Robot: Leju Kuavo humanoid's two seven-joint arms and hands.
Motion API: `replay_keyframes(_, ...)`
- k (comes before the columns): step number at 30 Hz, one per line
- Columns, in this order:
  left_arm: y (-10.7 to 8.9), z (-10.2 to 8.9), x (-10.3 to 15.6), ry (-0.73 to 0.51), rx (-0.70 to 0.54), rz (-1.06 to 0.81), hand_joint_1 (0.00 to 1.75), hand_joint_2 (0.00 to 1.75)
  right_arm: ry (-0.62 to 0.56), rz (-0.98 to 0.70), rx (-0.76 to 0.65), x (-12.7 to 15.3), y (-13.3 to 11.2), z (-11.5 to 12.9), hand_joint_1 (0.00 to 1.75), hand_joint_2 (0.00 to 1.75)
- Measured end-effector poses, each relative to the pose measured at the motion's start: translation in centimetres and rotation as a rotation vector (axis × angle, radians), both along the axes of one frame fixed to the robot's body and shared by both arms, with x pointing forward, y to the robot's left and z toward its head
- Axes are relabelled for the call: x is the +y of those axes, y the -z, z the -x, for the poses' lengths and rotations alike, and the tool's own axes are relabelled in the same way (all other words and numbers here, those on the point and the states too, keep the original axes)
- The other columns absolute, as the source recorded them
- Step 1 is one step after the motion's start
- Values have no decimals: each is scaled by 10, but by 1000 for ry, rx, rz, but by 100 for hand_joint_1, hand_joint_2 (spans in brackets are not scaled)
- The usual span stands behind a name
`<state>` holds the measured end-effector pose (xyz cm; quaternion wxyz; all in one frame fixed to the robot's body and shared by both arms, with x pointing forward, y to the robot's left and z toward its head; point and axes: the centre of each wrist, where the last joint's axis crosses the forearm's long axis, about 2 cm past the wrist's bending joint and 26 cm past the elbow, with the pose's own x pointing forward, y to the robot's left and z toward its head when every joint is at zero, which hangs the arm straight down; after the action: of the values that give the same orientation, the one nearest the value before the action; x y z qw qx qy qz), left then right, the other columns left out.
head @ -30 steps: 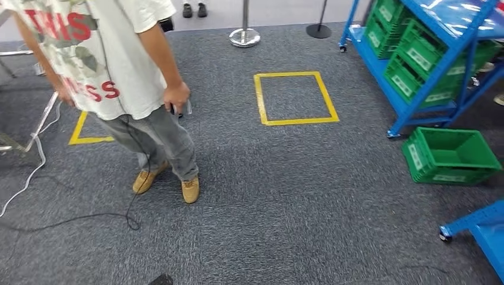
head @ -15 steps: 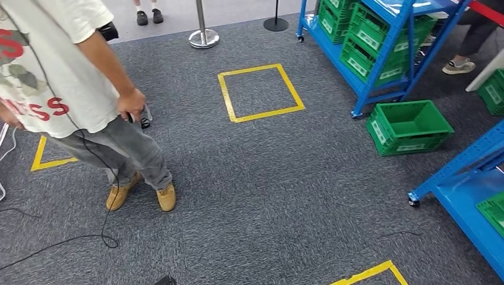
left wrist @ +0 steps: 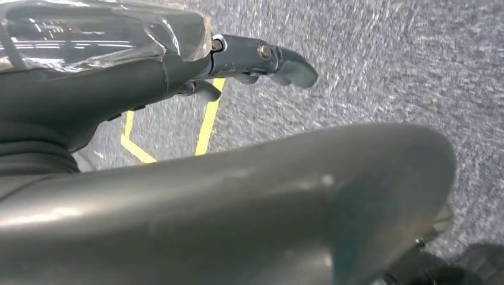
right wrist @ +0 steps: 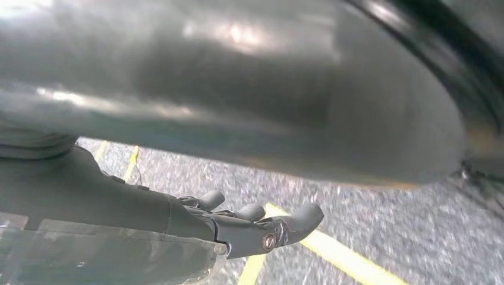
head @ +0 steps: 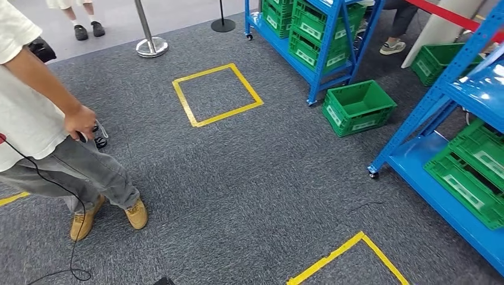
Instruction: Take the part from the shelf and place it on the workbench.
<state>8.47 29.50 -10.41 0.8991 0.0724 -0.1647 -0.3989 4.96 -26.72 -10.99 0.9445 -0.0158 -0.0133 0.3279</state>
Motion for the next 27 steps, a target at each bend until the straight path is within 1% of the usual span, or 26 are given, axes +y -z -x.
replay_keyframes(6,0,2,-1,3,3,5,0,0,2,5,-6,-2,0,-3,0,0)
replay_keyframes(12,-1,-4,2,-21,-3,4,0,0,-3,10,-12,-3,-2,-11,0,0)
replay_keyframes(16,-1,-6,2,-24,-11,3,0,0,-8,12,-7,-3,-2,-11,0,0)
replay_keyframes(21,0,-2,5,-33,-2,0,0,0,-12,9,-8,-2,-2,-12,0,0)
replay_keyframes(27,-1,-2,8,-25,-1,-7,0,0,-15,2,-10,1,-2,-13,0,0)
